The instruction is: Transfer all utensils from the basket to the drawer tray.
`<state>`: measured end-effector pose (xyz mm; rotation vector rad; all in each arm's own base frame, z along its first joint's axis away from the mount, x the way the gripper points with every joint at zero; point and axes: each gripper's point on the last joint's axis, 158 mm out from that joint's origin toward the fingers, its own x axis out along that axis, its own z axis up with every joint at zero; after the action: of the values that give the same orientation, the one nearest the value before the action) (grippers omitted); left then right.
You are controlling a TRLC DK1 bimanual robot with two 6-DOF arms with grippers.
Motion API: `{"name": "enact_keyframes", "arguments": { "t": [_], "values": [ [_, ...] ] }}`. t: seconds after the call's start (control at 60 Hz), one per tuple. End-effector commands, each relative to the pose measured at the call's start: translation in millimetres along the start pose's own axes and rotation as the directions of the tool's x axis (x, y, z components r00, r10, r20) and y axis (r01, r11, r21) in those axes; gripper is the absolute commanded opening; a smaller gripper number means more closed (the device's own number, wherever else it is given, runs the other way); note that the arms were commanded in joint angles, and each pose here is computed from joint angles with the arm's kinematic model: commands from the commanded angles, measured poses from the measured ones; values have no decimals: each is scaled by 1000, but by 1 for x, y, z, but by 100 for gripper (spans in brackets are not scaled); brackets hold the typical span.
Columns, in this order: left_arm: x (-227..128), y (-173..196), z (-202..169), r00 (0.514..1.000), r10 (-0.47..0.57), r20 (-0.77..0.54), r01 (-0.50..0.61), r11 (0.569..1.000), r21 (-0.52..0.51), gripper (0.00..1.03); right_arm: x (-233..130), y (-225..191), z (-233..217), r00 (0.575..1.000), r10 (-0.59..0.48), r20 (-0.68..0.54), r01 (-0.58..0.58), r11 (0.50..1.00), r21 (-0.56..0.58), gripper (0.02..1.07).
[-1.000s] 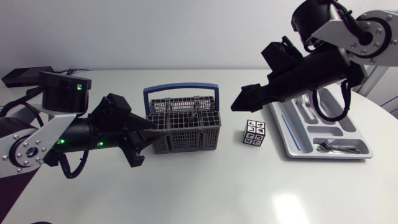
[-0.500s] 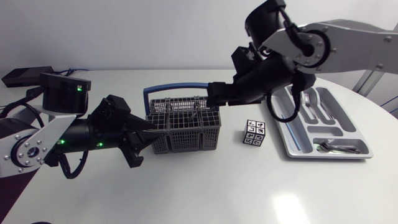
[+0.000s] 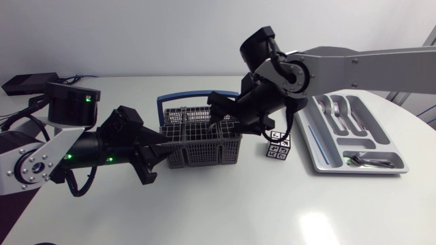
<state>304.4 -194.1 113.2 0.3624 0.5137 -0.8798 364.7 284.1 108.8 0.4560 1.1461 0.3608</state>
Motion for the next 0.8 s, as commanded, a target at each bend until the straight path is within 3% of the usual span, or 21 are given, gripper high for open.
{"name": "enact_keyframes", "arguments": {
  "t": [0.0,0.1,0.283,0.667,0.783],
  "values": [
    [5,-2,-16,1000,-15,-27,15,1000,2,46,6,16,-3,1000,20,-22,-19,999,48,90],
    [6,-2,-17,999,-16,-31,16,1000,-1,46,9,21,-4,999,21,-34,-19,997,70,84],
    [8,-2,-17,999,-16,-30,16,1000,0,46,13,26,7,999,48,1,-48,993,106,50],
    [12,0,-19,999,-18,-36,17,1000,-5,46,24,24,9,998,59,-21,-54,985,164,49],
    [13,0,-20,999,-19,-36,19,1000,-4,46,27,23,11,998,55,-23,-50,984,171,44]
  ]
}}
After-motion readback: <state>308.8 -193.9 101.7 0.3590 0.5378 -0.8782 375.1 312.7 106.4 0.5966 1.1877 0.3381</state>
